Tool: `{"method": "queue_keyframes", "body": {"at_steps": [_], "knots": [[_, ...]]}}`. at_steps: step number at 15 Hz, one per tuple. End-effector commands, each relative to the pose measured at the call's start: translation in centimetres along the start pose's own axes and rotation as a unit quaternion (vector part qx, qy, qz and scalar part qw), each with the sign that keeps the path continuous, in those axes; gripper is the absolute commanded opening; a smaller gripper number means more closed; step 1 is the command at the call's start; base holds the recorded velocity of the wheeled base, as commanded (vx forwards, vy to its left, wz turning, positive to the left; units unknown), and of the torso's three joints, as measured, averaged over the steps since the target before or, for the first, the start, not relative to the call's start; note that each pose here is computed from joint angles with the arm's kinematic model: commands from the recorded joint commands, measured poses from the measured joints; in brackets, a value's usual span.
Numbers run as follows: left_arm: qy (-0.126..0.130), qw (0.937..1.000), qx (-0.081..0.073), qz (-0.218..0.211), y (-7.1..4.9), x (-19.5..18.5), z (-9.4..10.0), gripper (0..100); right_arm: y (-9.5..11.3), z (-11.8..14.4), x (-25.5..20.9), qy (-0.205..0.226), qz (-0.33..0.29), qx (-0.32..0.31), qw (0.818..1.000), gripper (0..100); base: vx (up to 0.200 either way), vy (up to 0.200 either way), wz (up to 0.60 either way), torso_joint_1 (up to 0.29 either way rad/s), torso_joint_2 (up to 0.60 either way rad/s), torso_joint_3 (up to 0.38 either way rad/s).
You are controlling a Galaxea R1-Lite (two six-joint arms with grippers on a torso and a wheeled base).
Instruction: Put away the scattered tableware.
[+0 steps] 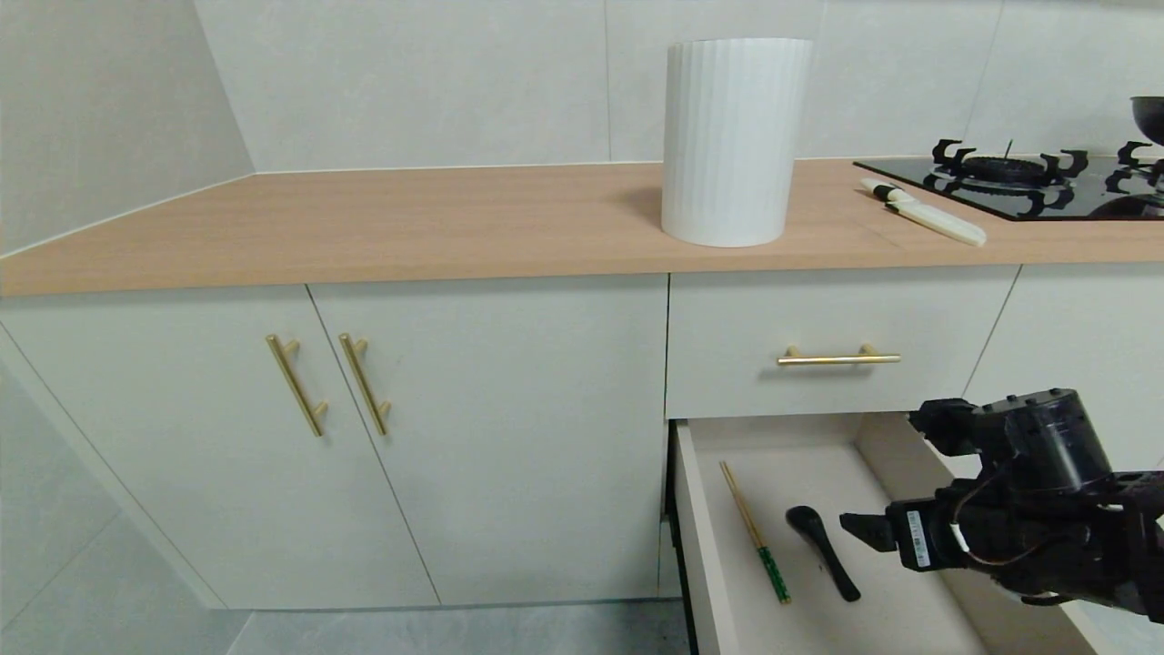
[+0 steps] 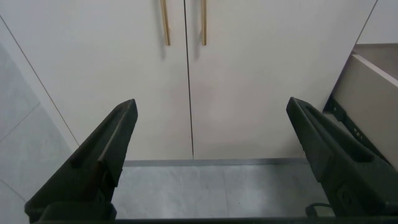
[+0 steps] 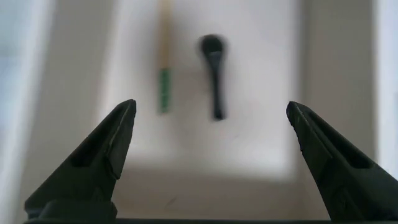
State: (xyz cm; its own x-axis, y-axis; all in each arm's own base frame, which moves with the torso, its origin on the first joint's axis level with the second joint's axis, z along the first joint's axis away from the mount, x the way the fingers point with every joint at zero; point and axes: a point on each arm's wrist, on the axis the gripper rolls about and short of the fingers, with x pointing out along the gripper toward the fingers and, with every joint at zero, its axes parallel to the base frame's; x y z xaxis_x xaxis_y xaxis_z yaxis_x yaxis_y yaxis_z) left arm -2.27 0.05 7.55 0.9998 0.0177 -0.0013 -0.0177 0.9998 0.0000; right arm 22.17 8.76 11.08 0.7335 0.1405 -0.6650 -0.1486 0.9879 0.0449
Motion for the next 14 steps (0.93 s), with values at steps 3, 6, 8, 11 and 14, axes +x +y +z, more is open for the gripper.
{"method": "queue_keyframes", "body": {"at_steps": [3, 6, 8, 11, 14], "knots": [[0.0, 1.0, 0.001, 0.001, 0.0, 0.0, 0.0, 100, -0.13, 1.63, -3.92, 0.015, 0.027, 0.002, 1.0, 100, 0.0, 0.0, 0.0, 0.0, 0.0, 0.0], [0.0, 1.0, 0.0, 0.0, 0.0, 0.0, 0.0, 100, -0.18, 1.46, -3.95, 0.021, 0.022, 0.001, 1.0, 100, 0.0, 0.0, 0.0, 0.0, 0.0, 0.0], [0.0, 1.0, 0.001, 0.001, 0.0, 0.0, 0.0, 100, -0.2, 1.35, -3.9, 0.024, 0.022, 0.0, 0.999, 100, 0.0, 0.0, 0.0, 0.0, 0.0, 0.0], [0.0, 1.0, 0.0, 0.0, 0.0, 0.0, 0.0, 100, -0.22, 1.19, -3.84, 0.028, 0.021, -0.002, 0.999, 100, -0.2, 0.0, 0.0, 0.001, 0.0, 0.002], [0.0, 1.0, 0.0, 0.001, 0.0, 0.0, 0.0, 100, -0.26, 0.98, -3.8, 0.031, 0.02, -0.004, 0.999, 100, -0.2, 0.0, 0.0, 0.002, 0.0, 0.001]]}}
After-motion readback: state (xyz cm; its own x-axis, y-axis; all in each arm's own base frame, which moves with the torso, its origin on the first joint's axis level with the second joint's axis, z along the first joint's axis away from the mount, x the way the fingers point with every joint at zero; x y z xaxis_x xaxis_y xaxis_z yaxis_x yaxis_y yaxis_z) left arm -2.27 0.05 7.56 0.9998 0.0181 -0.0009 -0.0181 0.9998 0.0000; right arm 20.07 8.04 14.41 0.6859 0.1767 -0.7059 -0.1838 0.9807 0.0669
